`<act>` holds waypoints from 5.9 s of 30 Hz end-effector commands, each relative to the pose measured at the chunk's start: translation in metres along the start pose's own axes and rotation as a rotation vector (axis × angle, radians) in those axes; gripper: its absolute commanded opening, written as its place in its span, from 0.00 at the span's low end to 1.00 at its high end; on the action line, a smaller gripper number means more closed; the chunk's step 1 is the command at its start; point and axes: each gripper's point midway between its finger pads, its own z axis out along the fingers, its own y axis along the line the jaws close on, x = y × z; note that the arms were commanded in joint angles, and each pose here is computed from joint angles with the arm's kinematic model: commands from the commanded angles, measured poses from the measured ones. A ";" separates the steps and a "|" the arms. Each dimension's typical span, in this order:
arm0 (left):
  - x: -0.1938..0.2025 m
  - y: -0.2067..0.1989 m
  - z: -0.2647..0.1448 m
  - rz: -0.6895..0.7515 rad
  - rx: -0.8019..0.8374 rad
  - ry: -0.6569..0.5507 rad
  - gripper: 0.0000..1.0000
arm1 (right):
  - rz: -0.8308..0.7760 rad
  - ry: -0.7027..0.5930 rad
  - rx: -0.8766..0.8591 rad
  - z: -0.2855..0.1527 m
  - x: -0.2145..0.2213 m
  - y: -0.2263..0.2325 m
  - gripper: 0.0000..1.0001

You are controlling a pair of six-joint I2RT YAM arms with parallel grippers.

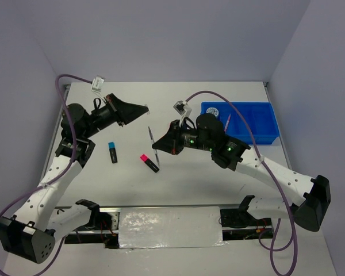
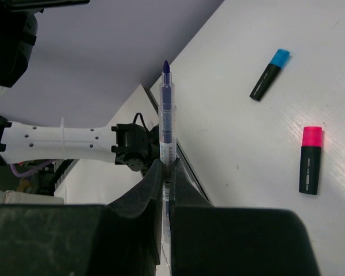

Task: Sort the stationery into containers
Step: Close the pen cap on the pen.

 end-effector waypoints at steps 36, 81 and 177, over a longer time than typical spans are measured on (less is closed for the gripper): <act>0.010 -0.038 -0.013 0.102 0.132 0.019 0.00 | -0.187 -0.093 -0.037 -0.022 -0.048 0.042 0.00; 0.009 -0.034 -0.010 0.128 0.126 0.019 0.00 | -0.187 -0.104 0.011 -0.018 -0.055 0.029 0.00; 0.051 -0.054 -0.009 0.326 0.294 0.340 0.00 | -0.258 -0.127 -0.208 -0.018 -0.149 0.062 0.64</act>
